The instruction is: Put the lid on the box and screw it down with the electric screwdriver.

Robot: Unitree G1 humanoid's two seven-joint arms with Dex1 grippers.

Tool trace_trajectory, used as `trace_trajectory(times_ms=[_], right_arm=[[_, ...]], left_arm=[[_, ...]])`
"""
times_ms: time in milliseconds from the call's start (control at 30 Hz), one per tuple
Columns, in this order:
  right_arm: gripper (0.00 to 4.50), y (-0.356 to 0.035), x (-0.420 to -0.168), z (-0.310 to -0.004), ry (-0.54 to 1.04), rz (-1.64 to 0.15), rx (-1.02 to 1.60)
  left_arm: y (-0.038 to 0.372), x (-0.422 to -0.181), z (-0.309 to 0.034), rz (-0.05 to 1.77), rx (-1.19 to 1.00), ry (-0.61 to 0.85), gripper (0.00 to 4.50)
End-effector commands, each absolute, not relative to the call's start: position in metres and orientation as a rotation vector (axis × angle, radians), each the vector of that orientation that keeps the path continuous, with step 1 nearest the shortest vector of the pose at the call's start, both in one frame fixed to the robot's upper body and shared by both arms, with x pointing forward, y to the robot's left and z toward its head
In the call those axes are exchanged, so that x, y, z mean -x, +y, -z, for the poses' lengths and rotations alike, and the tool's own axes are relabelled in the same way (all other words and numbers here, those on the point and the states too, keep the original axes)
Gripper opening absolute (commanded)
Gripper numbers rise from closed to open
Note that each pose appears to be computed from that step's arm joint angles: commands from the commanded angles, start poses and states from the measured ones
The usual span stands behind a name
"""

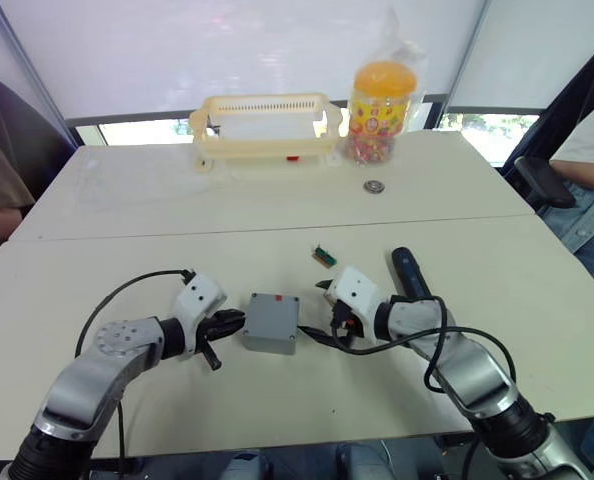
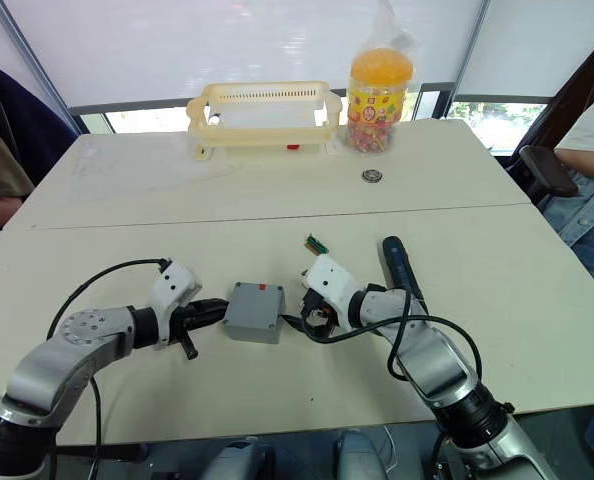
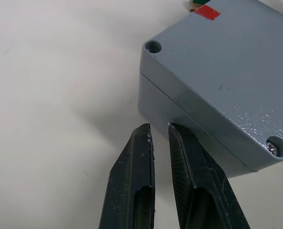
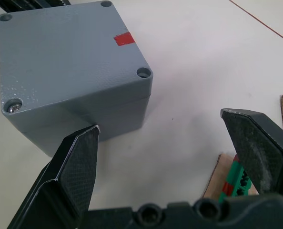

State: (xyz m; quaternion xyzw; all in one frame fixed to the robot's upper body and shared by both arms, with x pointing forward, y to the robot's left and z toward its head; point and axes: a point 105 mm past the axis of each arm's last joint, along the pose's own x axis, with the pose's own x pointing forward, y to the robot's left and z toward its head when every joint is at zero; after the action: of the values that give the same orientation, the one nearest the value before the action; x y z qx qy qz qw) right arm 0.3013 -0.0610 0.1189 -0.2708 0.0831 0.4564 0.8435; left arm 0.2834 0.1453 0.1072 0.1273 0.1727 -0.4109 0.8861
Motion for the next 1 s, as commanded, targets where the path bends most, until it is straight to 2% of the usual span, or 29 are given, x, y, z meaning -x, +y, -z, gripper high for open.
trace_trajectory(times_ms=[33, 500, 633, 733, 833, 900, 1000], right_arm=[[4.45, -0.047, -0.292, -0.133, 0.098, -1.002, 0.566], [4.45, -0.057, -0.300, -0.139, 0.091, -0.976, 0.585], [4.45, -0.082, -0.307, -0.161, 0.074, -0.937, 0.571], [4.45, -0.096, -0.319, -0.192, 0.020, -0.887, 0.423], [4.45, -0.107, -0.333, -0.207, 0.022, -0.855, 0.308], [4.45, -0.115, -0.353, -0.209, 0.041, -0.783, 0.243], [4.45, -0.118, -0.376, -0.196, 0.092, -0.732, 0.228]], left_arm=[[0.129, -0.271, -0.112, 0.951, -0.256, 0.330, 0.56], [0.128, -0.270, -0.110, 0.969, -0.263, 0.344, 0.56], [0.148, -0.272, -0.123, 0.947, -0.315, 0.344, 0.56], [0.159, -0.271, -0.148, 0.978, -0.294, 0.313, 0.56], [0.159, -0.266, -0.172, 1.046, -0.291, 0.294, 0.56], [0.157, -0.268, -0.185, 1.069, -0.303, 0.268, 0.56], [0.148, -0.274, -0.198, 1.089, -0.292, 0.225, 0.56]])
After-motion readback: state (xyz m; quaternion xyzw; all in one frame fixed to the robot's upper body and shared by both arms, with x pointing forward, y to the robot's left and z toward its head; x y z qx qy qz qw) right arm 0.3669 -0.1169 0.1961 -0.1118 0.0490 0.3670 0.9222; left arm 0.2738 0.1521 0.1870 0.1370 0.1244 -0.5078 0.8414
